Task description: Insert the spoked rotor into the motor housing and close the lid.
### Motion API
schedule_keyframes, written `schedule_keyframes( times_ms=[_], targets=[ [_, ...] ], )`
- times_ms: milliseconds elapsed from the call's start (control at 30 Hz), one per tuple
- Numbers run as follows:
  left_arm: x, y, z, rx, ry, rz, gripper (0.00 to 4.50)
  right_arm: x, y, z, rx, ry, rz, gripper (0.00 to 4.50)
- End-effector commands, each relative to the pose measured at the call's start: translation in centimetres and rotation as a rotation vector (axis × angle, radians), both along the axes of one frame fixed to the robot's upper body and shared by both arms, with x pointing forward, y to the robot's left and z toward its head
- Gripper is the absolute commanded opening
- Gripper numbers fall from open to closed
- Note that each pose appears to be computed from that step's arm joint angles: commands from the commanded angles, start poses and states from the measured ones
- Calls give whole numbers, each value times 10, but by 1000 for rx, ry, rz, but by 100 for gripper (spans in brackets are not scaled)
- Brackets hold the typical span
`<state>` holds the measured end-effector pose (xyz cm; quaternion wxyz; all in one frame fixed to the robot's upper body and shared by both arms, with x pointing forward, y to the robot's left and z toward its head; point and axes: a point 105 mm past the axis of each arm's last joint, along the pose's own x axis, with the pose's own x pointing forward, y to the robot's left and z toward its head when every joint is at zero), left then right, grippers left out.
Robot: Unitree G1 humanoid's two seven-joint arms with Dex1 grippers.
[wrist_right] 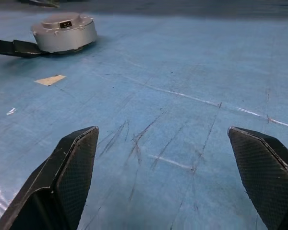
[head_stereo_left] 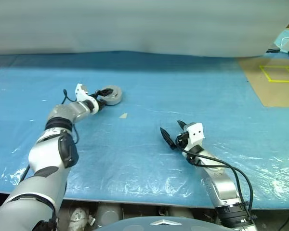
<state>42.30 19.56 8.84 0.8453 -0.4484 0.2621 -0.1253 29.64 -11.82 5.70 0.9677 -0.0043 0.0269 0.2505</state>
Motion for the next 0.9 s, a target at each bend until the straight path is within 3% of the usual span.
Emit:
schedule_keyframes(
  times_ms=[33, 233, 333, 467, 533, 600, 733, 900],
  targets=[
    [-32, 26, -34, 204, 61, -72, 448, -4, 0, 22, 74, -43, 37, 450],
    [-68, 10, -48, 681, -235, -277, 448, 3, -12, 33, 146, -97, -39, 450],
    [-80, -2, -37, 784, -450, -205, 448, 2, -18, 29, 130, -120, -108, 450],
    [-90, -4, -25, 914, -610, -99, 448, -2, -22, 26, 103, -144, -158, 450],
    [-101, -9, -14, 920, -775, -58, 448, -6, -20, 24, 72, -153, -149, 450],
    [-112, -11, -19, 949, -826, -73, 448, -9, -22, 21, 50, -155, -154, 450],
    [-121, -10, -15, 902, -874, -50, 448, -12, -25, 17, 9, -153, -127, 450],
    [-129, -23, -24, 914, -920, -222, 448, -13, -18, 12, -34, -148, -43, 450]
  ],
)
